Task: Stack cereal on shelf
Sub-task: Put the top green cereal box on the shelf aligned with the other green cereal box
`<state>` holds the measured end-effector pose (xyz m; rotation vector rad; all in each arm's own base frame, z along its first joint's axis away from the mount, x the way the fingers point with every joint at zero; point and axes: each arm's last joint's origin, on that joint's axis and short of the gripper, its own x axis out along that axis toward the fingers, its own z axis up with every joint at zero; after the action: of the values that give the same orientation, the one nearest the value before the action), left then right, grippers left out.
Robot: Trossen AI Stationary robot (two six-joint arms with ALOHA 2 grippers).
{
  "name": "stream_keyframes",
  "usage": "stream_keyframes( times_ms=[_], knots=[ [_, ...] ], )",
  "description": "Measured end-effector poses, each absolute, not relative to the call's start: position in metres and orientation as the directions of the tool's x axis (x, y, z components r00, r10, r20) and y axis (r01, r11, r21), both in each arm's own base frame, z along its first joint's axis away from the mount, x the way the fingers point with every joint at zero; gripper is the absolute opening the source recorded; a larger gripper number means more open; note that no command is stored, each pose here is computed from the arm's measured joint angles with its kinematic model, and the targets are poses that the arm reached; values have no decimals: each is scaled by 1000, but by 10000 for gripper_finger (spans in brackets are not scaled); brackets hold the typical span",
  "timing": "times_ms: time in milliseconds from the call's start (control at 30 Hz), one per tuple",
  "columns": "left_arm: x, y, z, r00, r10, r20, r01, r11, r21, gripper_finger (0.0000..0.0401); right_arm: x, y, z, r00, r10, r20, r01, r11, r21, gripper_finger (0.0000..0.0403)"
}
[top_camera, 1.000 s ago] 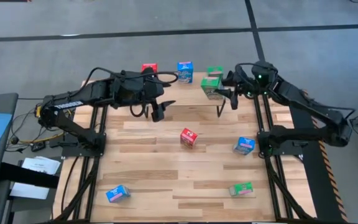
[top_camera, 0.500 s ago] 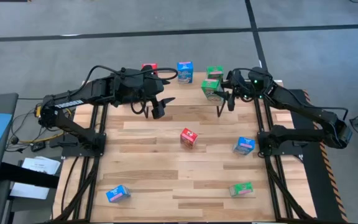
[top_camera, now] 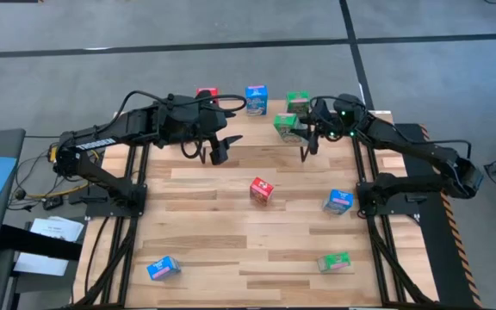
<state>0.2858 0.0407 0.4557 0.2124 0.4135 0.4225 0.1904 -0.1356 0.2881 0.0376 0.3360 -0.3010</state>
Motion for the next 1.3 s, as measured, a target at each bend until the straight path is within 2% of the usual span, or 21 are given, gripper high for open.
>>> stream_keyframes(
  times_ms=[600, 933, 1300],
  knots=[
    [283, 58, 455, 804, 480, -351, -390, 872, 297, 286, 189, -137, 288, 890, -305, -339, 300, 952, -68, 202],
    [282, 61, 455, 800, 485, -352, -394, 868, 302, 286, 189, -137, 285, 880, -311, -359, 309, 949, -64, 255],
    [280, 60, 451, 782, 482, -396, -381, 871, 309, 286, 181, -133, 293, 870, -357, -340, 355, 932, -73, 260]
  ],
)
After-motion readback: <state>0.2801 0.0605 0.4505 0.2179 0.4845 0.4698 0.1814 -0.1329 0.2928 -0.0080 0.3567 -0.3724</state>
